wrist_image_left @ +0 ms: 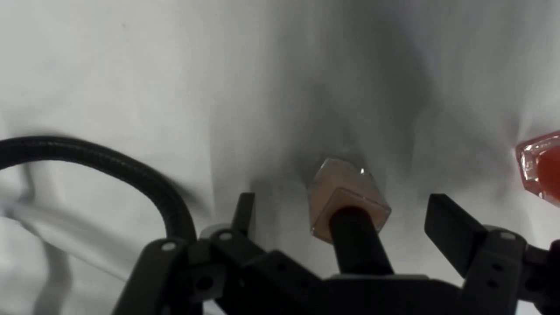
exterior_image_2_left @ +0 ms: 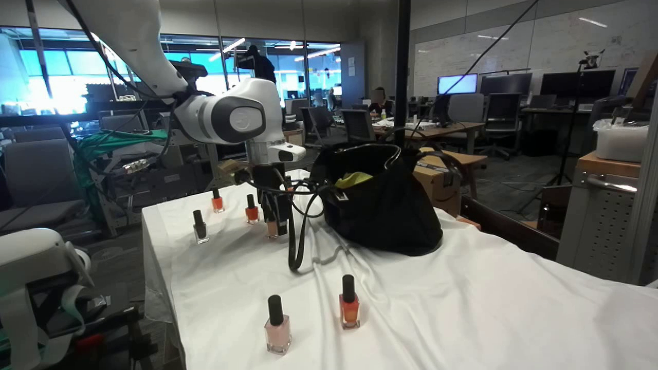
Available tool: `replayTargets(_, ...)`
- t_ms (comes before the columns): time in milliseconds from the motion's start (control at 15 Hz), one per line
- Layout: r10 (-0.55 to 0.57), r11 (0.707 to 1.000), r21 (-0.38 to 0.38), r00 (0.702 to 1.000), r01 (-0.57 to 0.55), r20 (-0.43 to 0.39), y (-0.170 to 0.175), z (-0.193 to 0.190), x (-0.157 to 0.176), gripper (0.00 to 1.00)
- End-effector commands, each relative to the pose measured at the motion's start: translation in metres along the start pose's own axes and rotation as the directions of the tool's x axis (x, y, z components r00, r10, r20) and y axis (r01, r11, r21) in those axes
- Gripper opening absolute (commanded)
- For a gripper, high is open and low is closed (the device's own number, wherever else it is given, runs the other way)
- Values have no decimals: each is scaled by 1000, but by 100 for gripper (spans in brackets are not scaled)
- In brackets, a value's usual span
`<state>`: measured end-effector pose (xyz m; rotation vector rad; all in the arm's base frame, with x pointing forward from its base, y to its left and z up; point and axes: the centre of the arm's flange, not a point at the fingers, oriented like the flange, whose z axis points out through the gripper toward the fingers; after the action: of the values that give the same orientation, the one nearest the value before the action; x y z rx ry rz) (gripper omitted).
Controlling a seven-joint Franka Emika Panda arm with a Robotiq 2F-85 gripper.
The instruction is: Put all the nail polish bottles into the bag
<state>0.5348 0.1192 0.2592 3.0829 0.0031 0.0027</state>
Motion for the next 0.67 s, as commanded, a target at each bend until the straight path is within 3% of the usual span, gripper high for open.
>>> replayTargets(0, -14, 1000, 23, 1000, 14, -6, 5, 8, -1, 100)
replayTargets(400, -16, 999, 31, 1000, 16, 3, 5, 8, -1, 100)
replayTargets(467, -17, 999, 33, 1000, 17, 7, 6, 8, -1, 83)
replayTargets(600, -17, 999, 36, 1000, 17, 10, 6, 7, -2, 72)
